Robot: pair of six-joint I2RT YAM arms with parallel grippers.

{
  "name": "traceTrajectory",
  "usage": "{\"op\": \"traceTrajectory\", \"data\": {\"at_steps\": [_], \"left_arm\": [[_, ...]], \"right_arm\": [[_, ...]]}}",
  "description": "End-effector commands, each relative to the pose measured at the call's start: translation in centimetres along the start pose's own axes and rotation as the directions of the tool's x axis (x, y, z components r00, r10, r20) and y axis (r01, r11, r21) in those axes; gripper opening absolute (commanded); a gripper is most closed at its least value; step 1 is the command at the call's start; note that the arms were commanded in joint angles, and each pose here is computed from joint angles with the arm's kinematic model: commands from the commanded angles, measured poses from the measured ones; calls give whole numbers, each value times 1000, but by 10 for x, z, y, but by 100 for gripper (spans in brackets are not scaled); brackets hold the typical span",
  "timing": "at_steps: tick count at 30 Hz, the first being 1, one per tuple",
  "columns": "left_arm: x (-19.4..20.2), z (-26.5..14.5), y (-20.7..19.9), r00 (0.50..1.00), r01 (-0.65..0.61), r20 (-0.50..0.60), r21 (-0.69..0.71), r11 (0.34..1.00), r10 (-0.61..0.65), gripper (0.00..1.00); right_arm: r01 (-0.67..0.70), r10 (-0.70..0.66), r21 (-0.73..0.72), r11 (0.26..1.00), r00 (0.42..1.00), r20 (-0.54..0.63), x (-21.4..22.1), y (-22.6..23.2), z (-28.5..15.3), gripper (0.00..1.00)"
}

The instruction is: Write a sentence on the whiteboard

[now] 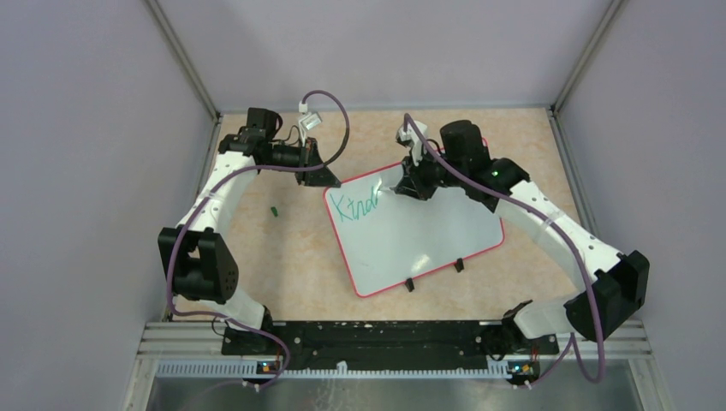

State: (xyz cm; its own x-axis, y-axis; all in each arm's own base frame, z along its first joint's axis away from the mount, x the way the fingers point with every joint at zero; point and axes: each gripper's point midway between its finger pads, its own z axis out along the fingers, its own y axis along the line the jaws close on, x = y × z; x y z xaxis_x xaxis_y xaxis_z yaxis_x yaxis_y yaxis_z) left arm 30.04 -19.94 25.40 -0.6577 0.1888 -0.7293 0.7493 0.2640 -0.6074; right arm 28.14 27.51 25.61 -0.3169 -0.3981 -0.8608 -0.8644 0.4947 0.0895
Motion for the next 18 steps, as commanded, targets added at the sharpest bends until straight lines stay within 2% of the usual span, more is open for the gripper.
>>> {"op": "traceTrajectory", "data": {"at_steps": [1,18], "left_arm": [[5,6,-15,1000,2,-21,34,999,-2,0],[5,6,-14,1000,0,-21,32,999,0,0]], "right_arm": [[20,-23,62,998,999,46,-17,-14,-7,0],[-12,12,4,1000,1000,-15,20,2,-7,0]]}}
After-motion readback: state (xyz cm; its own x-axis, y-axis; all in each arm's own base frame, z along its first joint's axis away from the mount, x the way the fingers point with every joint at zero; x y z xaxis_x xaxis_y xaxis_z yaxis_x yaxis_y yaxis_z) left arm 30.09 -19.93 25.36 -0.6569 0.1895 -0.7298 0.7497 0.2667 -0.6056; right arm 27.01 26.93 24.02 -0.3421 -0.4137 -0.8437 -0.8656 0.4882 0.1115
